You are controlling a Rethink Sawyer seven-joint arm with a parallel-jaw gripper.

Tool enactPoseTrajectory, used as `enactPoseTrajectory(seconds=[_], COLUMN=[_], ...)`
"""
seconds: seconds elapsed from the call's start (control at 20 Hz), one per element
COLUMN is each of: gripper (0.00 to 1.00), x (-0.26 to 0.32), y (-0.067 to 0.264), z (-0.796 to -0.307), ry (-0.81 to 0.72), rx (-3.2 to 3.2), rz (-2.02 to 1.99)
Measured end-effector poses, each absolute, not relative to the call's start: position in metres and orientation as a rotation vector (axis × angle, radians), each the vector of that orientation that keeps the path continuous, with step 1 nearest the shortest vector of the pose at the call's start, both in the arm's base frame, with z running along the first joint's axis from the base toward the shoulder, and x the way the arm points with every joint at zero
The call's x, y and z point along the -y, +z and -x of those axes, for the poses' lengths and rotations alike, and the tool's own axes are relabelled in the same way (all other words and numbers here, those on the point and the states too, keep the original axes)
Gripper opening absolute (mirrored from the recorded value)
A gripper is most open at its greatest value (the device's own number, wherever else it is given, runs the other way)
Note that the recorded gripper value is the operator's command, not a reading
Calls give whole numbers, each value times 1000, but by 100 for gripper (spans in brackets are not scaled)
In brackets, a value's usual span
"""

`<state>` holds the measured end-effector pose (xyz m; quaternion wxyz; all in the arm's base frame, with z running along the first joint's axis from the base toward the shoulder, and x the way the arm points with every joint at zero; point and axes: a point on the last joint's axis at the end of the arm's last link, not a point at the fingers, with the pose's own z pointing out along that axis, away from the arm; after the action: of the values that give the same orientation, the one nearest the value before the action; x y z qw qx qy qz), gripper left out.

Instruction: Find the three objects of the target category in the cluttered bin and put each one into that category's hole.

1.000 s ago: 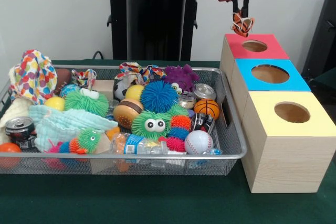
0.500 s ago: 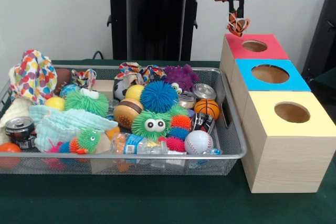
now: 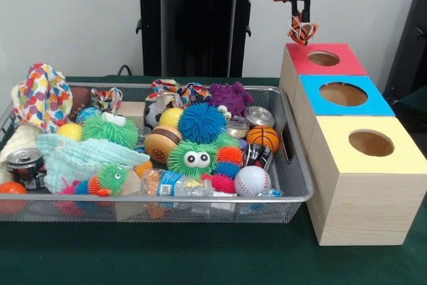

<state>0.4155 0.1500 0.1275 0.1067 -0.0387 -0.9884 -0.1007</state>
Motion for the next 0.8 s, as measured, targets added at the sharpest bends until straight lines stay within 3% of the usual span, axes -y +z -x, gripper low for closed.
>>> enactPoseTrajectory(seconds=[0.8], gripper=[0], x=[-157], y=[126], z=[-413], ry=[-303], rx=[2916], rz=[109])
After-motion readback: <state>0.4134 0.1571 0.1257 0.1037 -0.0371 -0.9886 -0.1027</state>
